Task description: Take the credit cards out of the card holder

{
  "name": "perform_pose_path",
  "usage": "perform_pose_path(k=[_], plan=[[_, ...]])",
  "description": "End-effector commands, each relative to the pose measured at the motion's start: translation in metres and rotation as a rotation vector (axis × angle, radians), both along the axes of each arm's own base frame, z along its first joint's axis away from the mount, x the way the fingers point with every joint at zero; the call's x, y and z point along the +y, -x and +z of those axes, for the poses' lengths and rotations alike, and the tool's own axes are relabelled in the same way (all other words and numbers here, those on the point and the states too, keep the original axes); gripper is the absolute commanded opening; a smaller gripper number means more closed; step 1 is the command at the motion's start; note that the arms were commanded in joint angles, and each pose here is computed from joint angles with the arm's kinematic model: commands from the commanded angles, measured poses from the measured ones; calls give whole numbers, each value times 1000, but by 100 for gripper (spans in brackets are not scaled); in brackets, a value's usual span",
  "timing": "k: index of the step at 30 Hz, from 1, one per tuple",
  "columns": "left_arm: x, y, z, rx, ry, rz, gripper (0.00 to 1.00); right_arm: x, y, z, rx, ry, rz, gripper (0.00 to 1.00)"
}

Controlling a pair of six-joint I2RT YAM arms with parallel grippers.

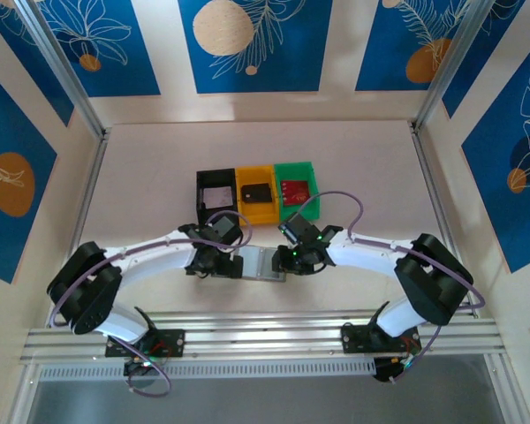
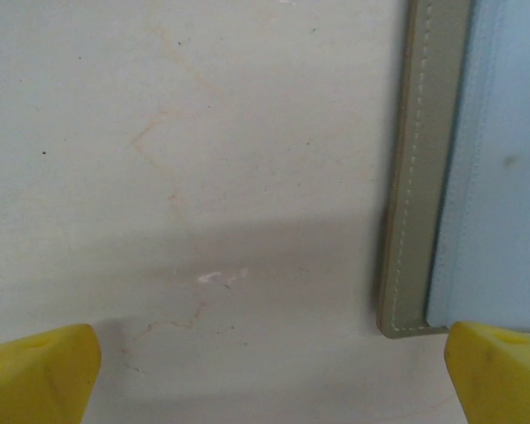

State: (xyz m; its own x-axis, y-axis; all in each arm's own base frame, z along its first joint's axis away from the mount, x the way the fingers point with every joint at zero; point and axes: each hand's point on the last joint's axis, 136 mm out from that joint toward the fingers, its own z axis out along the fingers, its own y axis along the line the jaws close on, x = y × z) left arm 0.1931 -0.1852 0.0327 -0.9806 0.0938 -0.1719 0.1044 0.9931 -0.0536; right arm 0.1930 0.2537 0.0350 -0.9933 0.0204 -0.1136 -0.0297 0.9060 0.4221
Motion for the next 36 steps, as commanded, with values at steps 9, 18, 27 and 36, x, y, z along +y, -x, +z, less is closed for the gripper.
perform_pose_path(k=[9, 18, 27, 36], plan=[[-3, 3, -13, 18, -22, 3, 100, 8, -3, 2, 2, 7, 4, 33], [-3, 10, -25, 44, -50, -7, 100, 4, -6, 0, -8, 37, -15, 32], [-3, 15, -33, 57, -76, -19, 100, 6, -6, -1, -17, 46, -12, 32], [-4, 18, -37, 65, -82, -28, 100, 13, -4, -2, -12, 24, 6, 29]])
